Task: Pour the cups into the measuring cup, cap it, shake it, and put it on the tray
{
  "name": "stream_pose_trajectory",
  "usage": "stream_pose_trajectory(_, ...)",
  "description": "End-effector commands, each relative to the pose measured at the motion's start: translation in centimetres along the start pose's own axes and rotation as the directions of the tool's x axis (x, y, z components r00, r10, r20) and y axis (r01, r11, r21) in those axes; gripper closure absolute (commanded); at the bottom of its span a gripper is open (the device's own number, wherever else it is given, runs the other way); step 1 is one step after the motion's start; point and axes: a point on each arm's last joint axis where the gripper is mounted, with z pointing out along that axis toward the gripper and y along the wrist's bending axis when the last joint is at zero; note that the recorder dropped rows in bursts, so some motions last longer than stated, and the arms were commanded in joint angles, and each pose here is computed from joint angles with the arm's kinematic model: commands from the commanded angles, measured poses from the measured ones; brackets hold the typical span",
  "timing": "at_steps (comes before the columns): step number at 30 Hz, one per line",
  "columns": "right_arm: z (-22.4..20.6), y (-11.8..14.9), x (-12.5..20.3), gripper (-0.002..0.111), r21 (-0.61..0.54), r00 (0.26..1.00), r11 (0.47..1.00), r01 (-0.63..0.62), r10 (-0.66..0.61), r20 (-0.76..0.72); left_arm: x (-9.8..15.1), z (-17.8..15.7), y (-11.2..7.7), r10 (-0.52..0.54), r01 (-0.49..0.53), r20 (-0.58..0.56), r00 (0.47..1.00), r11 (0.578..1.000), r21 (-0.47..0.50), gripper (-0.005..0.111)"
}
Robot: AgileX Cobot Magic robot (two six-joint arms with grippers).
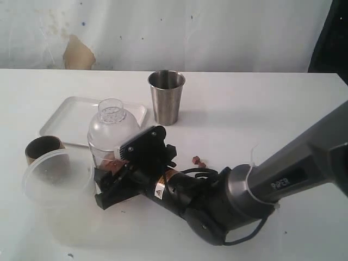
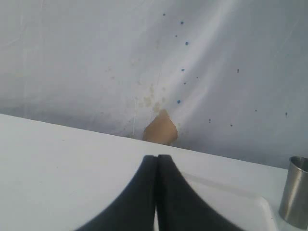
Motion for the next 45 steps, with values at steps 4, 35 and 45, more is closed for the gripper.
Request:
stream_pose_trajectory(4,-1.2,-0.2,-2.6,0.108,0.01,0.996,0.997,0.082,-0.082,0.04,0.0,0.0,0.0,0.005,-0.005,0.011,1.0,1.0,0.0,0.107)
stream_pose_trajectory(35,-11.7,-6.1,-13.1,0.108,0.397,0.92,0.838,-0.376,0.388,0.052,0.0,0.0,0.0,0.005,-0.005,0.011,1.0,1.0,-0.002,0.107)
stream_pose_trajectory(45,-12.5,-7.2,-12.8,0.108,0.387,0.863,0.776,-0.498,0.487,0.133,0.0,0.0,0.0,0.005,-0.005,0.011,1.0,1.0,-0.002,0.107)
